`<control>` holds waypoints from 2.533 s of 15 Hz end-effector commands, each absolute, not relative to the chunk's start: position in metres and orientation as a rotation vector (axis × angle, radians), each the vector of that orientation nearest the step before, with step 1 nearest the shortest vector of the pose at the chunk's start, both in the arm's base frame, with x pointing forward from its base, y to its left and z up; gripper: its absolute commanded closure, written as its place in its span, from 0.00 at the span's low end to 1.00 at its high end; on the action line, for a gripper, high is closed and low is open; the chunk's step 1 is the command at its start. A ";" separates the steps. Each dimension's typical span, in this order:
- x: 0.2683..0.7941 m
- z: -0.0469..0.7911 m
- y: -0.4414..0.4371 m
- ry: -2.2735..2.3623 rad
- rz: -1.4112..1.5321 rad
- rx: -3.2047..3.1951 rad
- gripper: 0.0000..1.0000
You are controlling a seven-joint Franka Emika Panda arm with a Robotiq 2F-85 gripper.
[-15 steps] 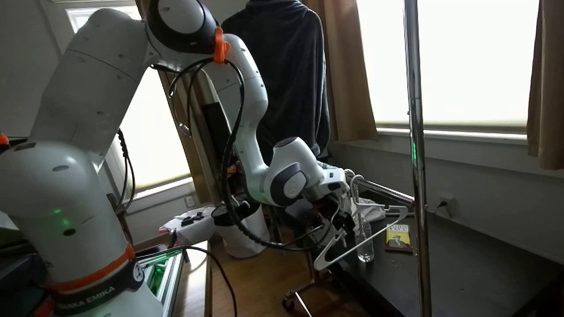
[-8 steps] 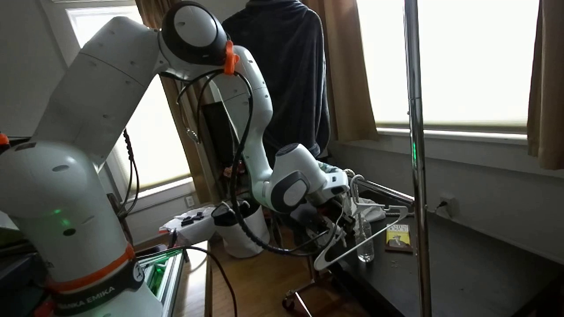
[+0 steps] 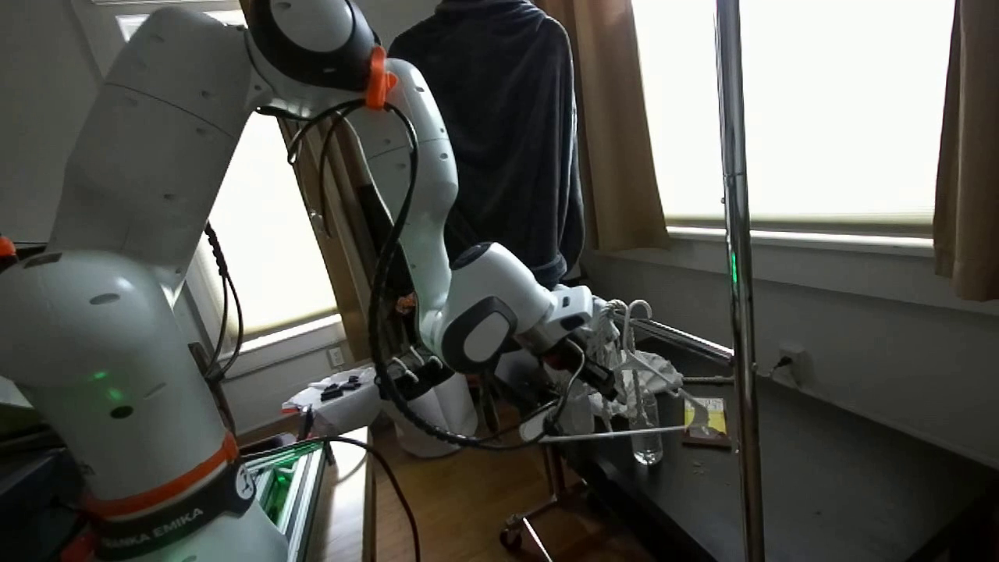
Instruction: Remove the white hanger from the bottom rail and hang it in the top hanging rail of the clothes hanging rack
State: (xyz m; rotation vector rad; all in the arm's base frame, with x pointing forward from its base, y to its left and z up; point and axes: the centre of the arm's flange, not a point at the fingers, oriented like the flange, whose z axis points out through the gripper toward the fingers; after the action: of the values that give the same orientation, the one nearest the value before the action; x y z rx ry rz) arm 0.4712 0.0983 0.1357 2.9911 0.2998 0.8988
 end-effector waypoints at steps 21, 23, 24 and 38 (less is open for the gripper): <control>0.318 0.307 0.090 0.250 0.909 2.754 0.99; 0.315 0.329 0.098 0.308 0.920 2.739 0.99; 0.310 0.340 0.100 0.325 0.913 2.724 0.99; 0.297 0.501 0.107 0.639 1.386 2.503 0.99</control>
State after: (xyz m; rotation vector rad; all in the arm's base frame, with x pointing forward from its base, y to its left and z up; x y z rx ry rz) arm 0.2892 0.1133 0.4681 2.5099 0.5558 1.2505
